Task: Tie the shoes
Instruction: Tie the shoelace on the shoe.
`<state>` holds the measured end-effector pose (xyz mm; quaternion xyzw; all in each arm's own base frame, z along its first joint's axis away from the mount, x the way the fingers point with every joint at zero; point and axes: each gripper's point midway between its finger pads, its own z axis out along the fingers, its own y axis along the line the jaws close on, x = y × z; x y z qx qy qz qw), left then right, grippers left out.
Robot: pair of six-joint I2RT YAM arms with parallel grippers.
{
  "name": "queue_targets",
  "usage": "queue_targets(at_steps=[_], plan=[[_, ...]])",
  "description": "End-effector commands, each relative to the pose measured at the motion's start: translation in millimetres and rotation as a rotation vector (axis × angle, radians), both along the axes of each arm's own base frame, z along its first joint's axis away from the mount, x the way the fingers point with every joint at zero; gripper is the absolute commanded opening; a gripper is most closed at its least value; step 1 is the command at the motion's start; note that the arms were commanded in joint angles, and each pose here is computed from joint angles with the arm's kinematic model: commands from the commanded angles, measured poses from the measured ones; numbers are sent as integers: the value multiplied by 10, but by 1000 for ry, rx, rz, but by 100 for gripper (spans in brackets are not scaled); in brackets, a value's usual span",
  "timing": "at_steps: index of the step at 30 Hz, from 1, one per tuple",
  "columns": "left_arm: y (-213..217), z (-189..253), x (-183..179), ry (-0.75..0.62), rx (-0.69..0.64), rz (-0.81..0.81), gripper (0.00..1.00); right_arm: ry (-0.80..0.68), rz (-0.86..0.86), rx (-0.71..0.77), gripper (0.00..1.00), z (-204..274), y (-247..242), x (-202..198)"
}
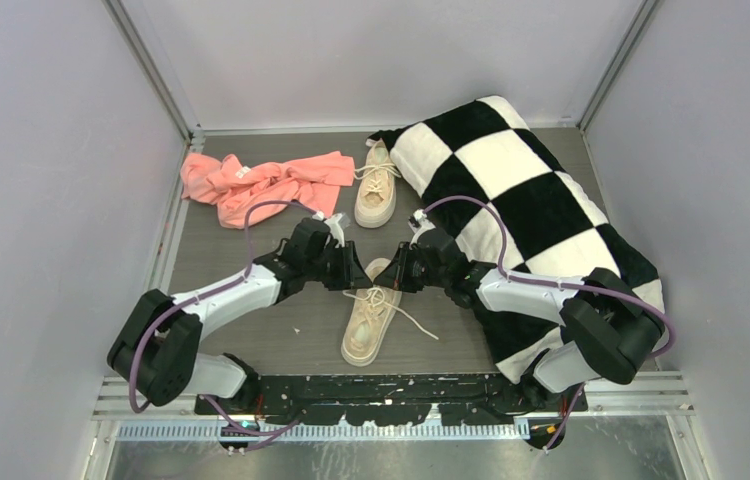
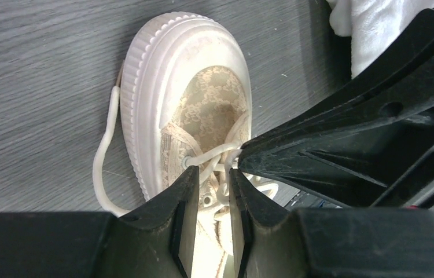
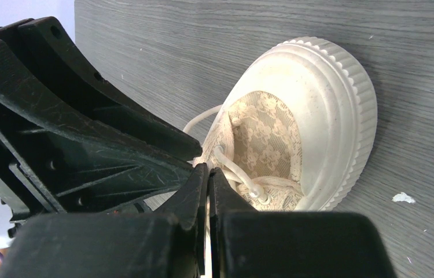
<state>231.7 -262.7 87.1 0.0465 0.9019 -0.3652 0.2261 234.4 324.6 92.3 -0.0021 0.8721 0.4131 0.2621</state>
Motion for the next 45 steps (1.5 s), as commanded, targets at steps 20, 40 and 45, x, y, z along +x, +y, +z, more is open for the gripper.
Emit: queue_targets(at_steps=[20, 40, 45], plan=[[-174, 214, -48, -48, -93, -107, 28, -119, 1, 89, 0, 453, 138, 170], [-271, 260, 30, -73, -182, -69, 27, -121, 2, 94, 1, 473, 131, 156], [-229, 289, 54, -94, -179, -39, 34, -118, 2, 93, 1, 468, 132, 153]])
